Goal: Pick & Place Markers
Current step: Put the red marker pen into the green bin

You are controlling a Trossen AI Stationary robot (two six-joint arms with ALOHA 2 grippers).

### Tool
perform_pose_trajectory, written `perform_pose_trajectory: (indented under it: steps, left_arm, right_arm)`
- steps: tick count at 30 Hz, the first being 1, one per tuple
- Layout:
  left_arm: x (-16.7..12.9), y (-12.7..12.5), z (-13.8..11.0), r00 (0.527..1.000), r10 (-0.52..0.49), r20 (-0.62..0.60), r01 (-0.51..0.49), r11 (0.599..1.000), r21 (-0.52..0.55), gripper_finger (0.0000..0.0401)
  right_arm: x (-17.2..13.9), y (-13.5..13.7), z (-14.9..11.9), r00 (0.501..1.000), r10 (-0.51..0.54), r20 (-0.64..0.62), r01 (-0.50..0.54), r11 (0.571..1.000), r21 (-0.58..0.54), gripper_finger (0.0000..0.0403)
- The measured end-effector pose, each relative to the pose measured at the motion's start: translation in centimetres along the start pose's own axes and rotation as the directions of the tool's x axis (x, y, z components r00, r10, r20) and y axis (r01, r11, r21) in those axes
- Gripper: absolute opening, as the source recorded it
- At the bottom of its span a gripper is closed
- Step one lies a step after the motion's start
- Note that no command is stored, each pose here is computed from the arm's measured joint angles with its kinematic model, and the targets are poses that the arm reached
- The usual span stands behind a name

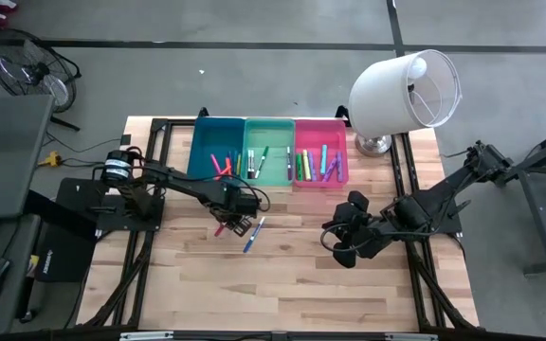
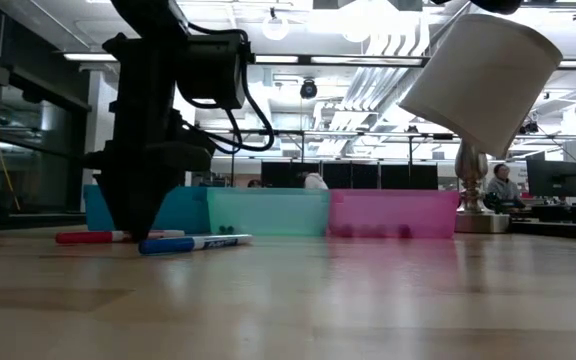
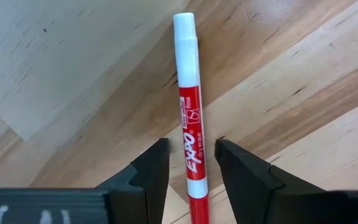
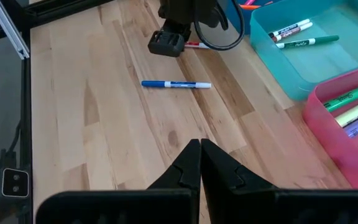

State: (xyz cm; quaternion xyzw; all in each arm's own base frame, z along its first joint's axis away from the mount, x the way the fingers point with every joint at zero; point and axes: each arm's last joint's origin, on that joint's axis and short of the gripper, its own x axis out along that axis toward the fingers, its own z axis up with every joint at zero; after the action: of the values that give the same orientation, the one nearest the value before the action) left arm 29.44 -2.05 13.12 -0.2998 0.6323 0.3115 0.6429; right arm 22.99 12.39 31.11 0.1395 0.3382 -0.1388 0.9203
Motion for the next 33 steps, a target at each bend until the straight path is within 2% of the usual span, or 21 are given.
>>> perform_pose_trajectory:
  steps: [13,27,33]
  left_arm:
    - [0.09,0.0,-0.02,1.0,-0.002,-0.007,0.003,1.0,0.018,0.0136]
    - [0.13,-0.11,-0.02,1.0,-0.017,-0.012,0.018,1.0,0.02,0.0036]
    - [0.13,-0.11,-0.03,1.0,-0.021,-0.019,0.022,0.999,0.042,0.0027]
  right_arm:
    - [0.0,0.01,0.0,1.0,0.002,-0.002,-0.002,1.0,-0.002,0.0]
    - [0.0,0.01,-0.01,1.0,0.004,-0.004,-0.004,1.0,0.0,0.0]
    - [0.0,0.01,-0.01,1.0,0.004,-0.004,-0.004,1.0,0.0,0.0]
